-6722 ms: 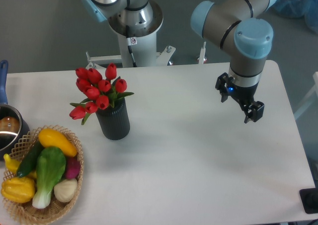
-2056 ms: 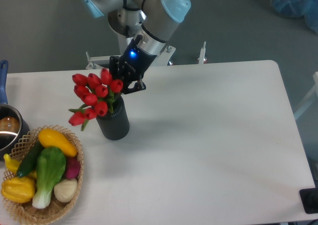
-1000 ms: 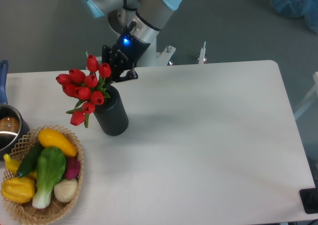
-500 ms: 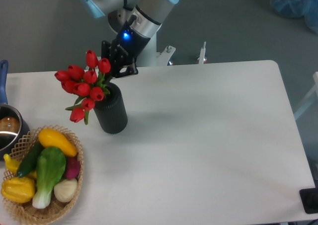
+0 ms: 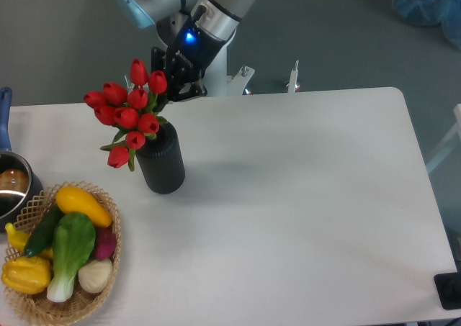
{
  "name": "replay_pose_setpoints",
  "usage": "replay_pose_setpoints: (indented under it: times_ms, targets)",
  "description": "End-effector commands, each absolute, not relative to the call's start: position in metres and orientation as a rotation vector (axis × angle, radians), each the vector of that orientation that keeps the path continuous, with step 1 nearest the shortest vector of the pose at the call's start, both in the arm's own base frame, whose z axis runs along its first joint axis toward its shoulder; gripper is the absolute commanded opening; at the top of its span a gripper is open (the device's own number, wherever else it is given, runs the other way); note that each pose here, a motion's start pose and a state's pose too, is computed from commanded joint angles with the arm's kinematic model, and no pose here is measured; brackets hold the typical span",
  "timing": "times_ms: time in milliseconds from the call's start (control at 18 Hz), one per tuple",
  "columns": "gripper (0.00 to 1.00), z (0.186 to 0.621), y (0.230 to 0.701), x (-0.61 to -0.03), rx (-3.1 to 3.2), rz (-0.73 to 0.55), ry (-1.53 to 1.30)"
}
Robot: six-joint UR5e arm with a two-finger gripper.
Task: Pick up the flowers from the vase
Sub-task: 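Lift the gripped tulips straight up out of the black vase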
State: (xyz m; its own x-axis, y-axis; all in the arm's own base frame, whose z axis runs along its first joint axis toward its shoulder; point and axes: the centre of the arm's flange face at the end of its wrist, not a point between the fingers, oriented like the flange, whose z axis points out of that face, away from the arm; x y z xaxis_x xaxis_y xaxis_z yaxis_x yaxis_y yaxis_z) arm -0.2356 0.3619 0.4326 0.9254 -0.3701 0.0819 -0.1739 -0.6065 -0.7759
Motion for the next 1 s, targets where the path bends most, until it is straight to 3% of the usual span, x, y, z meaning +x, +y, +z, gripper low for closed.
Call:
replay_pose_setpoints:
  times_ms: [1000]
  targets:
    - [0.17, 0.471, 0.352, -0.265, -2.06, -0.302, 0.262]
